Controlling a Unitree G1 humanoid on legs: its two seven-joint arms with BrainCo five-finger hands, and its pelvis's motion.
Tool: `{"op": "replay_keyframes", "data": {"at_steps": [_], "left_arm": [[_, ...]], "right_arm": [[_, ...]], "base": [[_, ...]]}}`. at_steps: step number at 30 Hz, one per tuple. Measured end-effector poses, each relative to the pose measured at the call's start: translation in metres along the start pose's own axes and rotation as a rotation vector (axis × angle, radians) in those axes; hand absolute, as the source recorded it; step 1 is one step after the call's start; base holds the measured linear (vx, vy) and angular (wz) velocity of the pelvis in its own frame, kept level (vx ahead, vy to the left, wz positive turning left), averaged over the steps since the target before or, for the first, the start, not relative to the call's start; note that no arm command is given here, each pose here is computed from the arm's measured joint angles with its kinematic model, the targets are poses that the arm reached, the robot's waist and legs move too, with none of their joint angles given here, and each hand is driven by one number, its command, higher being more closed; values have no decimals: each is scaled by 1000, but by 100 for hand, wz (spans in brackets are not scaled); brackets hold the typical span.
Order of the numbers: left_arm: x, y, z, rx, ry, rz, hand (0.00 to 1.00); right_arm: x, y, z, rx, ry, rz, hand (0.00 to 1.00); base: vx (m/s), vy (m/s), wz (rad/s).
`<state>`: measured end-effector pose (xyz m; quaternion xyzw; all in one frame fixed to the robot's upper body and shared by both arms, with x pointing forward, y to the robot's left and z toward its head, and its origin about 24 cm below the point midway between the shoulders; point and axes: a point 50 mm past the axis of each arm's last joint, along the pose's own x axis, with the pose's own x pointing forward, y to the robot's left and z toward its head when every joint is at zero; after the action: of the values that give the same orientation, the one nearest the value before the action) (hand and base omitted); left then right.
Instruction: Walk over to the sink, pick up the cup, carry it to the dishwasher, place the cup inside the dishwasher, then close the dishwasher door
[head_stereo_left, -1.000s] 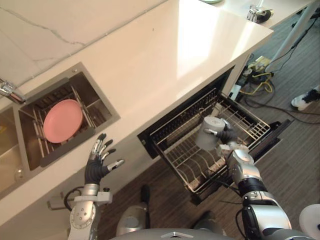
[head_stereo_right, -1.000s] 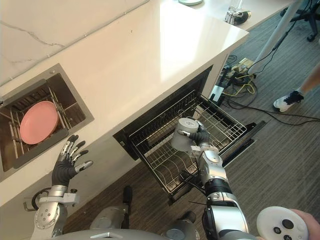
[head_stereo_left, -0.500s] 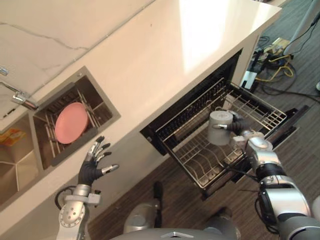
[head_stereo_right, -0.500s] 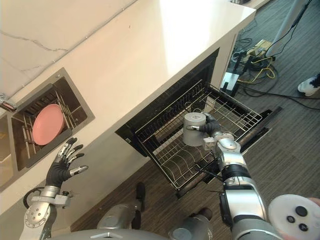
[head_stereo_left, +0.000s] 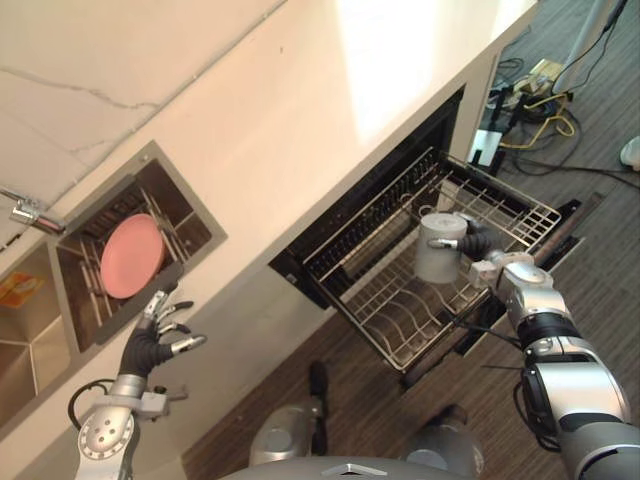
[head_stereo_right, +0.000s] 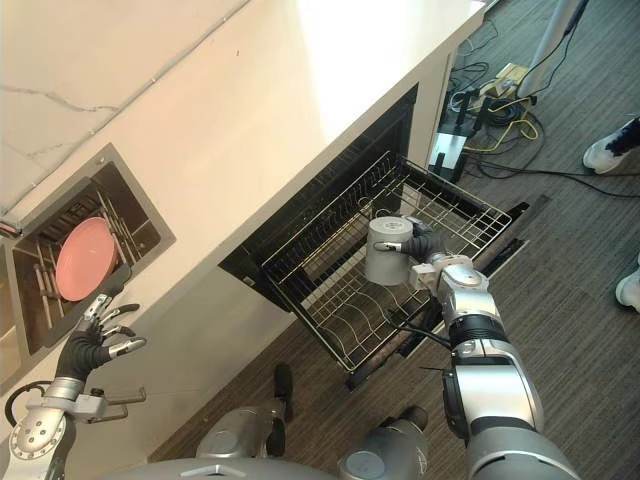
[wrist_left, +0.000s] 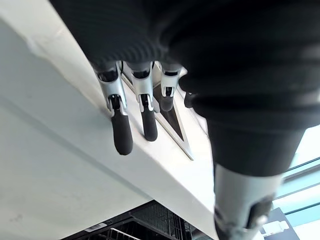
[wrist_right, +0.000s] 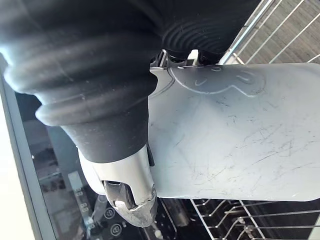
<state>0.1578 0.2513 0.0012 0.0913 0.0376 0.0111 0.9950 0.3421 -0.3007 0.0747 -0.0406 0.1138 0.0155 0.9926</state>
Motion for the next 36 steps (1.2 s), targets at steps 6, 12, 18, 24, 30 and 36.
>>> {"op": "replay_keyframes", "data": {"at_steps": [6,12,18,24,30,36], "left_arm": [[-2,16,-21,-20,68,163,0],[-8,23,-27,-16,80,246,0],[-18,23,-21,-77,32,342,0],[-11,0,17,-202,-167,285,0],[-4,-21,68,-343,-422,215,0],[-5,-29,85,-384,-503,162,0]], "right_arm": [[-1,23,-5,235,-143,-28,100],[-24,48,2,330,-343,-4,100],[-45,64,-7,386,-387,0,100],[-65,72,-32,463,-362,-38,100],[-72,80,-31,493,-389,-44,100],[-74,80,-39,507,-341,-47,100]], "base": [[29,-21,-19],[72,-21,-10],[-38,1,-14],[-23,5,-3],[0,2,1],[0,0,0]]}}
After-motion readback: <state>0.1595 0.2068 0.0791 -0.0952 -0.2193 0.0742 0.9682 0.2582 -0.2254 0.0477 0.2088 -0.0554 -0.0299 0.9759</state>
